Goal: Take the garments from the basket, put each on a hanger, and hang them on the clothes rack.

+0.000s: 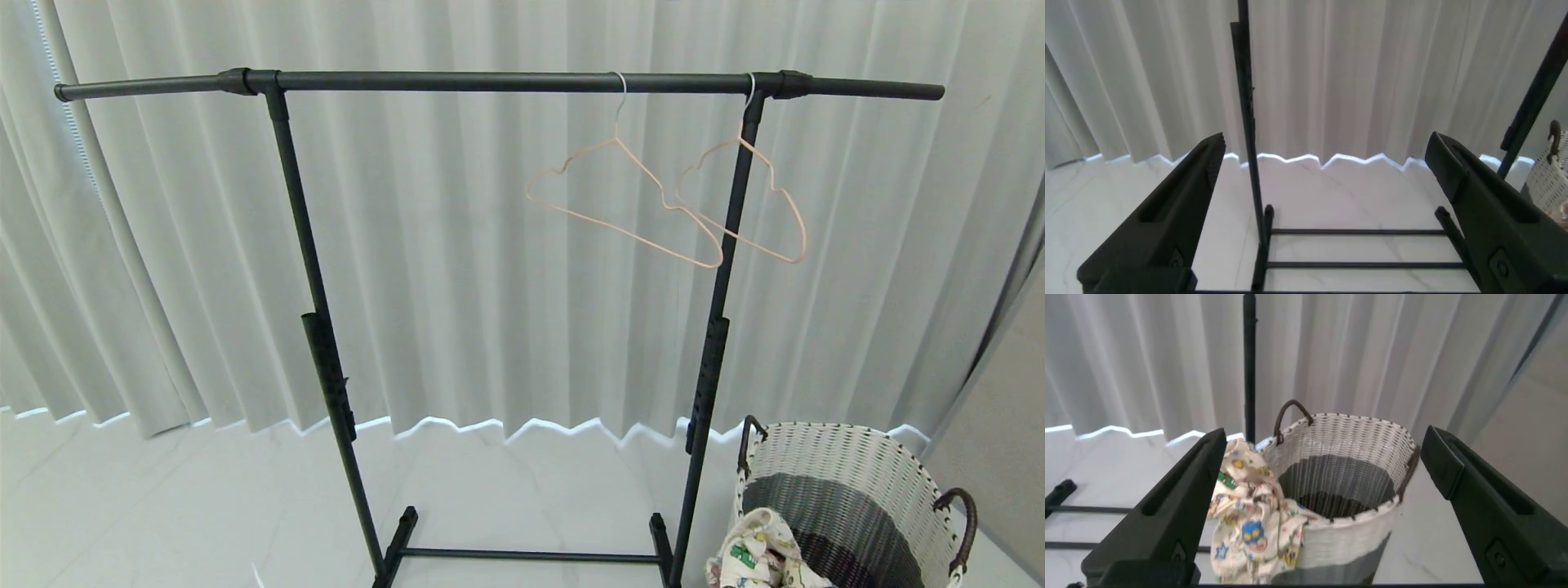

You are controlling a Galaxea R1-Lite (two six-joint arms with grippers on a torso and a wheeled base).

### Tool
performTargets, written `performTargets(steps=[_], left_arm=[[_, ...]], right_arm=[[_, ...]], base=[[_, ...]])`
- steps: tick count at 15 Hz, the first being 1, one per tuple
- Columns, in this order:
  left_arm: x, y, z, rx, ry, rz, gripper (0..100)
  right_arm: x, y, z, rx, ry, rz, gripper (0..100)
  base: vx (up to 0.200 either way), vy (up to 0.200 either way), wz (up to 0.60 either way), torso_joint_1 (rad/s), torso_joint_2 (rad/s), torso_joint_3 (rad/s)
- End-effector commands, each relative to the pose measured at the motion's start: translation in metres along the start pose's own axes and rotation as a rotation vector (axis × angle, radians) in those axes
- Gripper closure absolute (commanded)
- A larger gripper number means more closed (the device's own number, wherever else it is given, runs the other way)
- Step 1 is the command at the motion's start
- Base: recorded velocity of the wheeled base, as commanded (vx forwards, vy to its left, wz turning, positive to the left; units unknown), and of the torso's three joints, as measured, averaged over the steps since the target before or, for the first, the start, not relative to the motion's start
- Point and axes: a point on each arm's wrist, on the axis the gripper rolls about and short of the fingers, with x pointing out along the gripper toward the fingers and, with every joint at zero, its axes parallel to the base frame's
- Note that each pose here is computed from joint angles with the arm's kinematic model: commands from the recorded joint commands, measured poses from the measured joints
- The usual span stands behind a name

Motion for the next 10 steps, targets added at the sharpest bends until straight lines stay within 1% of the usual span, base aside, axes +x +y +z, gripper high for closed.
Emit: performTargets(steps=[1, 8, 10], left_arm=[[0.0000, 0.0000, 0.0000, 0.001, 0.000, 0.001, 0], [0.0001, 0.0000, 0.0000, 0.004, 0.002, 0.001, 0], [0.0001, 0.0000, -0.0001, 0.007, 0.003, 0.001, 0]], right_arm=[[0.0000, 0.0000, -0.0001, -0.001, 0.000, 0.001, 0], [0.0001, 0.0001, 0.0000, 0.014, 0.001, 0.004, 0], [0.0013, -0.0001, 0.0004, 0.012, 0.015, 0.008, 0]], base=[[0.000, 0.000, 0.00, 0.000, 0.00, 0.000], [0.000, 0.000, 0.00, 0.000, 0.00, 0.000], [0.000, 0.000, 0.00, 0.000, 0.00, 0.000]])
